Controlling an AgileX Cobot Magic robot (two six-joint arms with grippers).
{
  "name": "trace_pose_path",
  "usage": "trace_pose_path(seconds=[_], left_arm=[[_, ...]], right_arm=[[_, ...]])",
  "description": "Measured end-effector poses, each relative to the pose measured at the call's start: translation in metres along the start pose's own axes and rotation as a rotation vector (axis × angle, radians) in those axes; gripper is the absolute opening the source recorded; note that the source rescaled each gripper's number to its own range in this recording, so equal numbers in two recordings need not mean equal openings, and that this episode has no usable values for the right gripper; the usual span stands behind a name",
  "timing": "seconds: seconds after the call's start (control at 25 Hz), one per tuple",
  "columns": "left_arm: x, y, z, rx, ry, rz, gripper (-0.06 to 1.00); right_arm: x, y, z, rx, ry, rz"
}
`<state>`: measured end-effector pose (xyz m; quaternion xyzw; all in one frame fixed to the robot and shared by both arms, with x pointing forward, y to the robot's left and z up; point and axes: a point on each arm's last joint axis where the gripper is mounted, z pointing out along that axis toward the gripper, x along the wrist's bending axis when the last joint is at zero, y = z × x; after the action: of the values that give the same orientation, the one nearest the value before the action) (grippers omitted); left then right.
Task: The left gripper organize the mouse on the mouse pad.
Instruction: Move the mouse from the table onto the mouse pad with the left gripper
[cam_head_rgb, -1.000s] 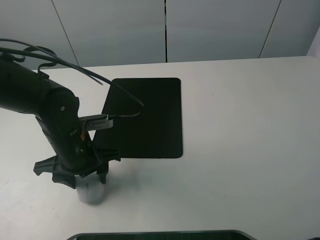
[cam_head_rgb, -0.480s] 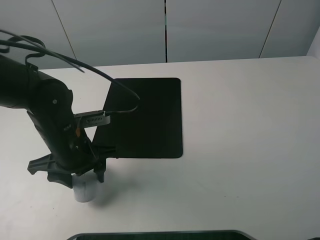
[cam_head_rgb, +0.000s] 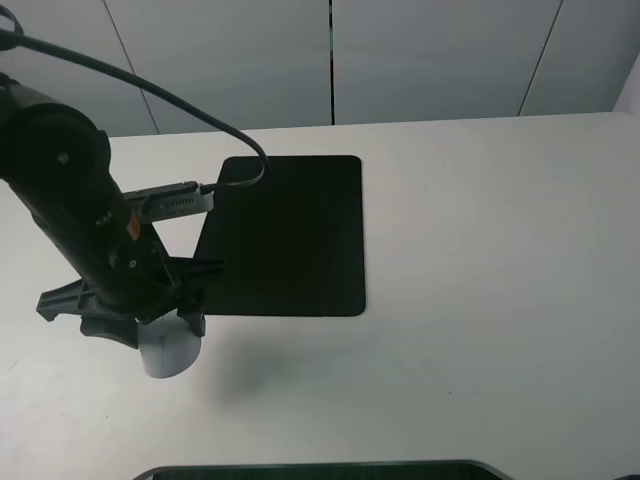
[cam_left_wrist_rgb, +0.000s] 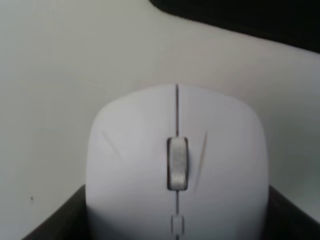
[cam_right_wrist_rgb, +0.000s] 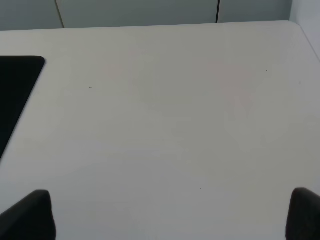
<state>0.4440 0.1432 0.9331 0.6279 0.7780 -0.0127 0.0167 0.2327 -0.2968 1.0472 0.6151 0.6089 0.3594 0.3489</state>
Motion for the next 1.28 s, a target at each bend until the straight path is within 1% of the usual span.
trace_pose_path(seconds=[0.12,0.28,0.44,0.52,0.64,0.72,0.88,1.12,1.28], left_arm=[[-0.010,0.013,-0.017,-0.049,-0.015,0.020,0.00],[-0.022,0.034,-0.043,-0.126,-0.054,0.023,0.00],[-0.030,0.048,-0.067,-0.200,-0.063,0.048,0.00],[-0.032,0.055,-0.077,-0.226,-0.078,0.039,0.00],[-0.034,0.066,-0.084,-0.231,-0.056,0.053,0.00],[-0.039,0.073,-0.079,-0.205,-0.016,0.088,0.00],[-0.057,0.091,-0.065,-0.169,0.012,0.118,0.00],[-0.088,0.119,-0.036,-0.123,-0.004,0.156,0.00],[-0.103,0.132,-0.017,-0.099,-0.014,0.162,0.00]], right_arm=[[0.000,0.000,0.000,0.000,0.000,0.000],[0.000,0.000,0.000,0.000,0.000,0.000],[0.000,0.000,0.000,0.000,0.000,0.000],[0.000,0.000,0.000,0.000,0.000,0.000],[0.000,0.000,0.000,0.000,0.000,0.000],[0.000,0.000,0.000,0.000,0.000,0.000],[0.000,0.000,0.000,0.000,0.000,0.000],[0.000,0.000,0.000,0.000,0.000,0.000],[0.000,0.000,0.000,0.000,0.000,0.000]])
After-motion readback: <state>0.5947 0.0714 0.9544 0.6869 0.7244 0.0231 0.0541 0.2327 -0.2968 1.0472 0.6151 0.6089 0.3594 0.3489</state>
